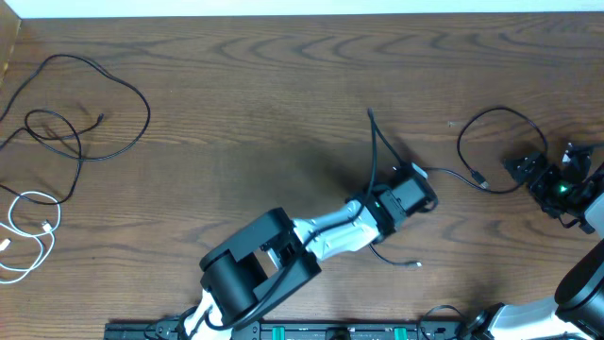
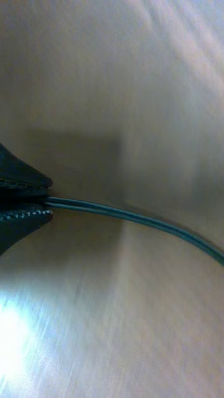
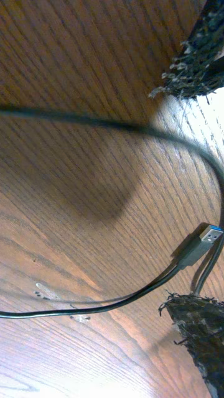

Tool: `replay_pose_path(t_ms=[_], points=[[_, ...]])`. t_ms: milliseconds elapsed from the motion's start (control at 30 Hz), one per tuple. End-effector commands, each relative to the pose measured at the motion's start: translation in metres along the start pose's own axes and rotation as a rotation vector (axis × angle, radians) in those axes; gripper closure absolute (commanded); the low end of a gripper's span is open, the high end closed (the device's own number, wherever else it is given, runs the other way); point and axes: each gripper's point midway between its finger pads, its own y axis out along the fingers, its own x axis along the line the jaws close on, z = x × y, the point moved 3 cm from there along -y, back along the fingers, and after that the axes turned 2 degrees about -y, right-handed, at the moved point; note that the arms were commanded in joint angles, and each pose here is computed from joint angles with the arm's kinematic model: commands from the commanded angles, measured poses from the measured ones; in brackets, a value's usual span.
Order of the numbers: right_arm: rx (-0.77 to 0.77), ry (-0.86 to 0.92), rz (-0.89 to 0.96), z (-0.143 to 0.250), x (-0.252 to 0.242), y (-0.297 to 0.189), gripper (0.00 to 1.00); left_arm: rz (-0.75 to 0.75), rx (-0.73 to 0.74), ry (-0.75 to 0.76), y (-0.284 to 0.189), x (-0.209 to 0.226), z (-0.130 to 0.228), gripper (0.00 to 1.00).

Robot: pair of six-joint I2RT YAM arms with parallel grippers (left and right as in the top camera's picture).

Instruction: Untangle cables

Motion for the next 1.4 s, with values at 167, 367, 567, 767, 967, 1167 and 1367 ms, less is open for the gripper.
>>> replay_pose_path(t_ms=[167, 367, 567, 767, 967, 1167, 1367], points=[[0.032, 0.008, 0.010, 0.010, -0.003, 0.005, 0.01, -0.289, 0.038, -0.353, 0.029, 0.143, 0.005, 0.92], [0.032, 0.008, 0.014, 0.010, -0.003, 0.005, 0.01, -0.322, 0.051, -0.786, 0.036, 0.231, 0.025, 0.92], [0.029, 0.006, 0.013, 0.009, -0.003, 0.005, 0.01, -0.425, 0.021, -1.088, 0.031, 0.298, 0.048, 0.92], [0.029, 0.006, 0.014, 0.009, -0.003, 0.005, 0.01, -0.513, 0.041, -1.214, 0.020, 0.351, 0.081, 0.92], [0.029, 0.006, 0.014, 0.009, -0.003, 0.005, 0.01, -0.578, 0.091, -1.288, 0.010, 0.381, 0.111, 0.92], [0.029, 0.006, 0.014, 0.009, -0.003, 0.005, 0.01, -0.643, 0.136, -1.360, -0.001, 0.401, 0.139, 0.92], [0.029, 0.005, 0.014, 0.009, -0.003, 0.005, 0.01, -0.725, 0.140, -1.488, -0.016, 0.429, 0.169, 0.92]])
